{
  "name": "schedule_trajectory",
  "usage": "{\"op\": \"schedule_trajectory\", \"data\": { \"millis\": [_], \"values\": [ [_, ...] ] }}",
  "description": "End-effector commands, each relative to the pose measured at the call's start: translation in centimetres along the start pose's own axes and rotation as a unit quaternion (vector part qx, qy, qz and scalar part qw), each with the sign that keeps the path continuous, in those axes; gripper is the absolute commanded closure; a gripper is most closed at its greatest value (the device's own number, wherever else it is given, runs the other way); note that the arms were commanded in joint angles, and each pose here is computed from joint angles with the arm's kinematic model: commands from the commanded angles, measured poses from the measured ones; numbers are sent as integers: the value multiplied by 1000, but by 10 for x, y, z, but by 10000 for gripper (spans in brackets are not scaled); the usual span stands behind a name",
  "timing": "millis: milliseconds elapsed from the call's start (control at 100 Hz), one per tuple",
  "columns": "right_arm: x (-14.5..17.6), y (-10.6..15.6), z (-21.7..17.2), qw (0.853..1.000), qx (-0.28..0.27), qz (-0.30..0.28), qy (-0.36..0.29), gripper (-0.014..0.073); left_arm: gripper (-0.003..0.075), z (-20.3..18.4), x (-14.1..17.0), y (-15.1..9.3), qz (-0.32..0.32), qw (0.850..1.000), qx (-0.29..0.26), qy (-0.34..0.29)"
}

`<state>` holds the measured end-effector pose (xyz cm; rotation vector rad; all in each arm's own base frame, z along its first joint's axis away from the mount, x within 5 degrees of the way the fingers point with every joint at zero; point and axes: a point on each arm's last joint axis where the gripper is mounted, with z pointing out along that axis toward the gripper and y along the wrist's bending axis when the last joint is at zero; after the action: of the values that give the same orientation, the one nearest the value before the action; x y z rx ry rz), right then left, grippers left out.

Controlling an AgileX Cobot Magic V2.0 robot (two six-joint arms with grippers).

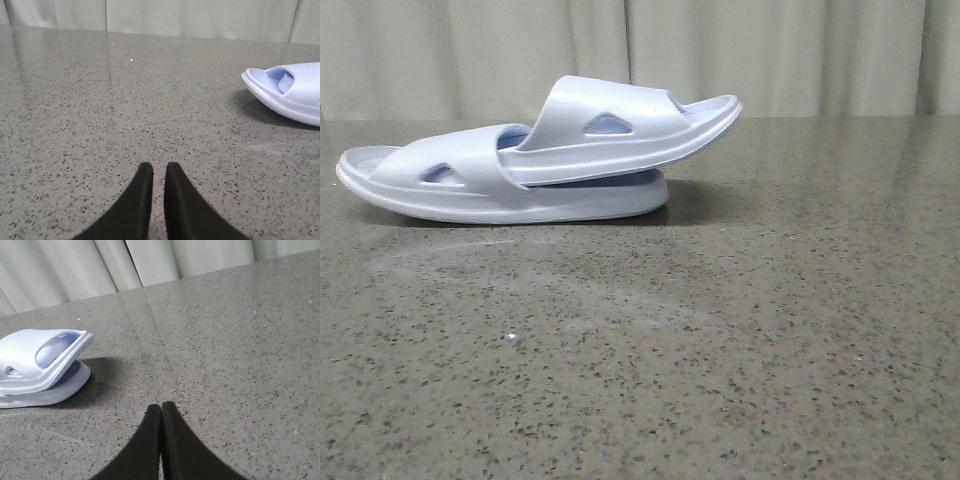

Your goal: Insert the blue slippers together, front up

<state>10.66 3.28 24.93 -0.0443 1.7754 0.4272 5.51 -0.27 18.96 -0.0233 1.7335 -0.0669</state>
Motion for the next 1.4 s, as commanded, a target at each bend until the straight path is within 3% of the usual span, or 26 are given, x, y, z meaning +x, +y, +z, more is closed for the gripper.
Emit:
{"op": "schedule_trajectory", "data": {
  "millis": [0, 660, 810, 899, 1079, 1389],
  "values": [
    [-10, 3, -1, 1000, -7, 5, -14, 684, 704, -2, -4, 0, -13, 999, 0, -43],
    [-10, 3, -1, 1000, -5, 5, -15, 684, 705, -2, -4, 0, -13, 999, 0, -43],
    [-11, -7, -1, 998, 51, -7, -21, 684, 705, -2, -4, 0, -13, 999, 0, -43],
    [-12, -10, -1, 996, 68, -52, -24, 684, 705, -2, -4, 0, -13, 999, 0, -43],
    [-10, -17, -3, 992, 91, -80, -44, 684, 705, -2, -4, 0, -13, 999, 0, -43],
    [20, -28, -26, 981, 137, -124, -67, 684, 704, -2, -4, 0, -13, 999, 0, -43]
  ]
}}
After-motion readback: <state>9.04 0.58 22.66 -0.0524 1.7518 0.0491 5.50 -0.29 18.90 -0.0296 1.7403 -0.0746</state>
